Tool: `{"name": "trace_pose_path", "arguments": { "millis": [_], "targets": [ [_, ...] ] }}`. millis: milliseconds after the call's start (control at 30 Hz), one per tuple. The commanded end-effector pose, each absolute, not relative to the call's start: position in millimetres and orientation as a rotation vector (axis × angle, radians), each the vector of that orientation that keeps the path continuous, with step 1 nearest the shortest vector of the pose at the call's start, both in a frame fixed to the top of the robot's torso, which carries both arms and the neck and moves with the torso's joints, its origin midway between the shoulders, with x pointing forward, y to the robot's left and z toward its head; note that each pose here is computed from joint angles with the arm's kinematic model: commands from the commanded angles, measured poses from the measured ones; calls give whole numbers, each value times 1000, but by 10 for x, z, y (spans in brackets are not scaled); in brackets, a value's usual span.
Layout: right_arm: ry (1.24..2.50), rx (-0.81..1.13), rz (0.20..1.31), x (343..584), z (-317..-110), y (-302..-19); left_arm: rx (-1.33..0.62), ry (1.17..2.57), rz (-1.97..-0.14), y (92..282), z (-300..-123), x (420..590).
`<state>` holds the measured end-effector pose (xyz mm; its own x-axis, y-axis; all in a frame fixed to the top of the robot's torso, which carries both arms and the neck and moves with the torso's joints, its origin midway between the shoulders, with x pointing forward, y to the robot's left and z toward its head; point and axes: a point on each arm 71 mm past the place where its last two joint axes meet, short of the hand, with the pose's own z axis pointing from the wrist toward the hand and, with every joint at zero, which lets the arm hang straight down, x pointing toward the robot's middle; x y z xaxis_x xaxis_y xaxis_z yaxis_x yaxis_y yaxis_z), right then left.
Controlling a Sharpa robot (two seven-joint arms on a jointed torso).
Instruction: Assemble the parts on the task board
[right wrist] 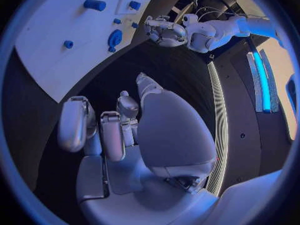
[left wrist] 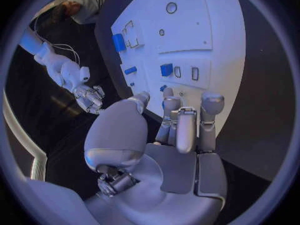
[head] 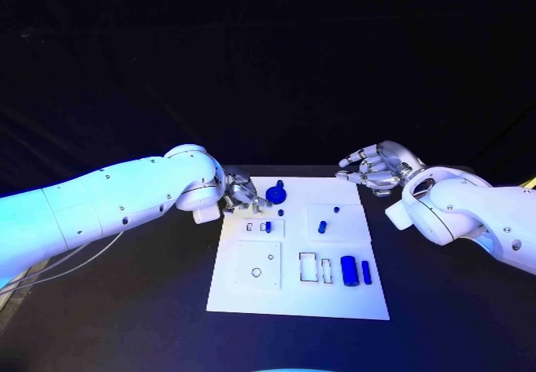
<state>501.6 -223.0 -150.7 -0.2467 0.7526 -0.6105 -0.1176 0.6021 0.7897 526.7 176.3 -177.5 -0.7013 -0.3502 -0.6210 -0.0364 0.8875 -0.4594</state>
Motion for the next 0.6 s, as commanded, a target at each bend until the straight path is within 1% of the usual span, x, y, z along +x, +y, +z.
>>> {"name": "trace_pose_path", "arguments": {
  "millis": [33, 300, 600],
  "targets": [
    [1618, 536, 899, 5025, -1497, -2231, -251, 2319, -526, 1721, -1793, 5284],
    [1614, 535, 894, 5047, -1487, -2240, -198, 2368, -485, 1625, -1883, 5316],
    [1613, 535, 892, 5054, -1482, -2241, -169, 2386, -464, 1559, -1929, 5333]
  ]
}}
